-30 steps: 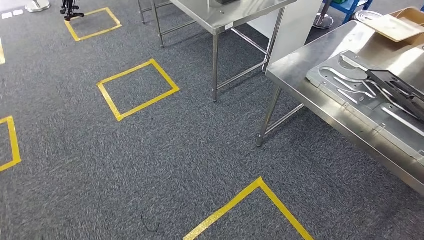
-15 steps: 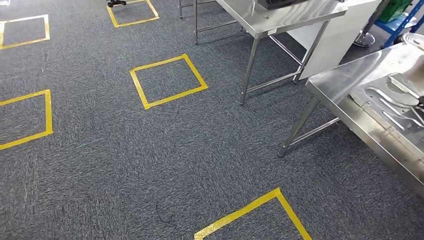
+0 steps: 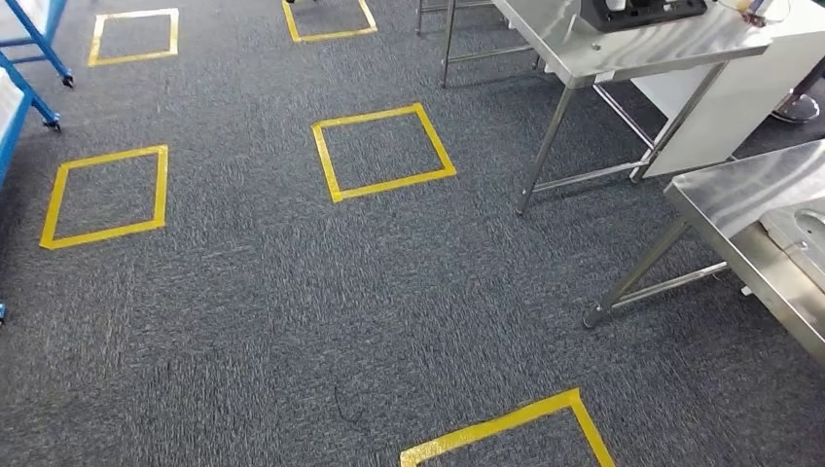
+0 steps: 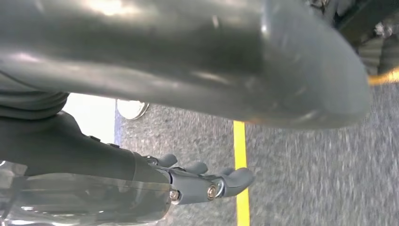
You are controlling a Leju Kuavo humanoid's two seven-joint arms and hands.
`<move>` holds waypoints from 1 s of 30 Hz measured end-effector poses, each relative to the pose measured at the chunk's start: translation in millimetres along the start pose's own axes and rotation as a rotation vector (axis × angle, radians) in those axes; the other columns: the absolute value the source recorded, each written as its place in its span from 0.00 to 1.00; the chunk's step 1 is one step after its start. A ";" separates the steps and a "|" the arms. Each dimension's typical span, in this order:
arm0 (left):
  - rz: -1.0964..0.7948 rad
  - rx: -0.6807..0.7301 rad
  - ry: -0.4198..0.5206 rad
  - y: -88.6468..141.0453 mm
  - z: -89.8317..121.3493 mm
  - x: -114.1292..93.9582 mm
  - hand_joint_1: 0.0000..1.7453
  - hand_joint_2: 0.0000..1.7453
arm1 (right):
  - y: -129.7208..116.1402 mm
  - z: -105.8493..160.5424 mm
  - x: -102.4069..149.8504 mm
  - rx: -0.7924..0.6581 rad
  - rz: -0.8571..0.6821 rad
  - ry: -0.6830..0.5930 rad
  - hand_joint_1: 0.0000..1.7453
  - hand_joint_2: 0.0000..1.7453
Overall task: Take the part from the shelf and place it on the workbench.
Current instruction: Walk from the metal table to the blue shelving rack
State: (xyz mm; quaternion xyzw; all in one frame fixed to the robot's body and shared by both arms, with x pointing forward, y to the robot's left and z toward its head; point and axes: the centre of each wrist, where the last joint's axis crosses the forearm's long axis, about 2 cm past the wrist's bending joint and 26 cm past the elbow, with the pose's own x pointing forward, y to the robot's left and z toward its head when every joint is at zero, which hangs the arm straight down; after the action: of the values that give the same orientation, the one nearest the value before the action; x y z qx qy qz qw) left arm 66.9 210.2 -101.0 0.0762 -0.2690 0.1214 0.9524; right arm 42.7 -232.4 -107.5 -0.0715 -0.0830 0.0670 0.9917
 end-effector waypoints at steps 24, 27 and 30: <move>-0.090 0.086 -0.033 3.6 -3.7 7.4 0.00 0.00 | 8.6 1.7 6.3 0.083 0.018 -0.004 0.00 0.00; -0.106 0.123 -0.051 2.3 -4.3 10.5 0.00 0.00 | 9.5 1.9 12.0 0.091 0.012 -0.049 0.00 0.00; -0.099 0.144 -0.067 20.7 -7.4 5.7 0.00 0.00 | 11.6 2.4 15.6 0.113 0.026 -0.111 0.00 0.00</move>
State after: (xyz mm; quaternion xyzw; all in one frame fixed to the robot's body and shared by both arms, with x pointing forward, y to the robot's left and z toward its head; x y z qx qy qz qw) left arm 69.6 232.7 -102.6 0.1620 -0.2873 0.0905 0.9397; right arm 56.1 -218.4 -104.5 -0.0129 -0.1332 0.0883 0.9871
